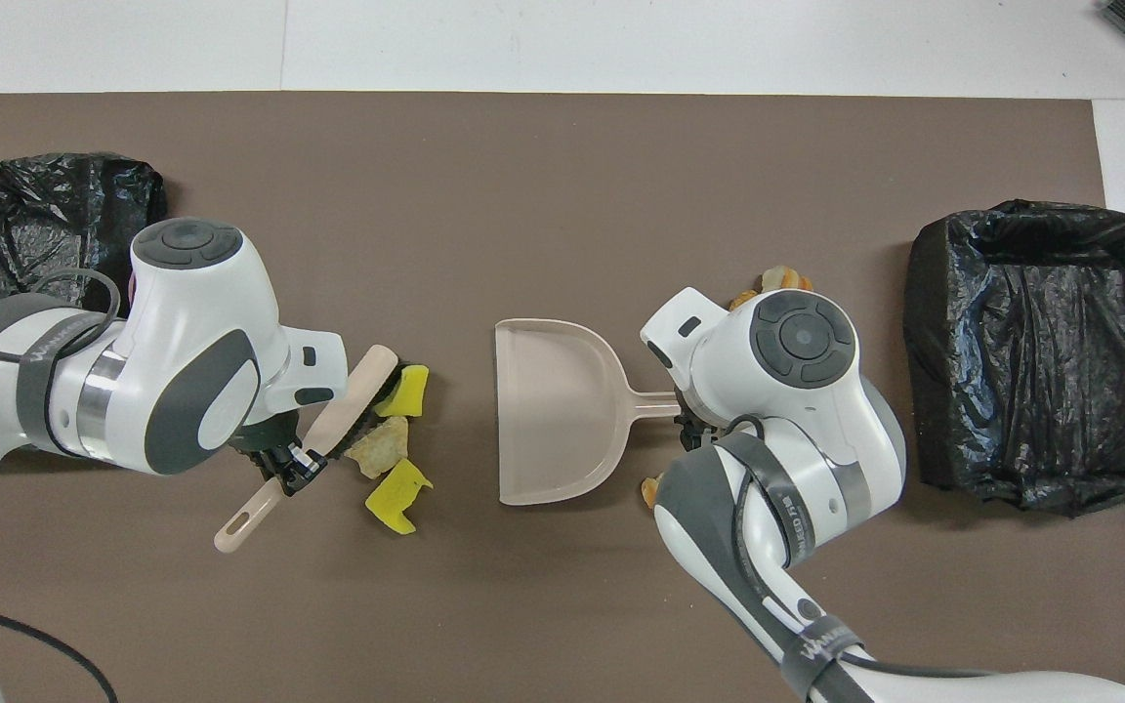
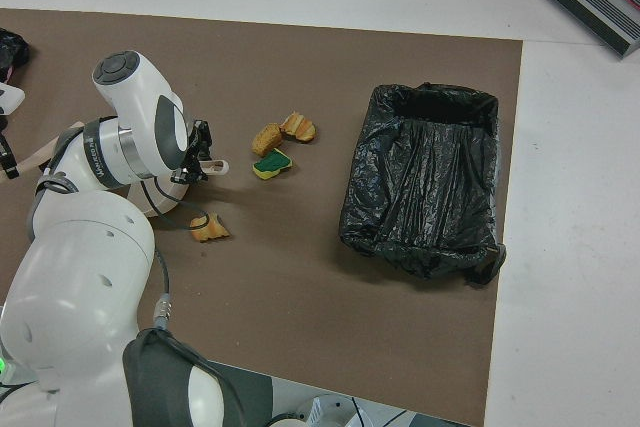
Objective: Sweep and dump trash in bin
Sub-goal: 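Sweep the yellow sponge and crust toward the dustpan with the left gripper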
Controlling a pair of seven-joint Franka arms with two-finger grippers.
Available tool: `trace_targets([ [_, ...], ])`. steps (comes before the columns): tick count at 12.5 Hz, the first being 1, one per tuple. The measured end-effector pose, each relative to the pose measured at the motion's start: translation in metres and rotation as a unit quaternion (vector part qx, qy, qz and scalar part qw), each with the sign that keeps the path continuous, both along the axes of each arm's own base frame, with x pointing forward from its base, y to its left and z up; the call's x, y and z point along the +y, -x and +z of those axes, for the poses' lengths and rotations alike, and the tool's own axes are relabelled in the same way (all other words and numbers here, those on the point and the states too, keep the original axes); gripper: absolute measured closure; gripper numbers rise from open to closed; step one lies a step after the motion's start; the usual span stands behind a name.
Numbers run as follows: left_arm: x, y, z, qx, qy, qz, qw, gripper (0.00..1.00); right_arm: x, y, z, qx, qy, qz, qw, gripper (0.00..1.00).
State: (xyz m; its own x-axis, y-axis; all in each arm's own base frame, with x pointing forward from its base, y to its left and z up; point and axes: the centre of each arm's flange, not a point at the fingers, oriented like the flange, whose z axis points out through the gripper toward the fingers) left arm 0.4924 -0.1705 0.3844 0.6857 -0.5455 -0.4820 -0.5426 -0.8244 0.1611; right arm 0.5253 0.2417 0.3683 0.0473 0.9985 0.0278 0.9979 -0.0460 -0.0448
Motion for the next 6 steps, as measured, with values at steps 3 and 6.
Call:
trace_targets([
  [3,-0.020,0.026,0.034,-0.003,-0.038,0.036,0.999,0.74,0.000,0.000,0.000,0.000,0.000,0.000,1.000,0.67],
  [6,-0.028,0.042,0.041,-0.015,-0.087,0.098,0.991,0.74,0.000,0.000,0.000,0.000,0.000,0.000,1.000,0.67],
])
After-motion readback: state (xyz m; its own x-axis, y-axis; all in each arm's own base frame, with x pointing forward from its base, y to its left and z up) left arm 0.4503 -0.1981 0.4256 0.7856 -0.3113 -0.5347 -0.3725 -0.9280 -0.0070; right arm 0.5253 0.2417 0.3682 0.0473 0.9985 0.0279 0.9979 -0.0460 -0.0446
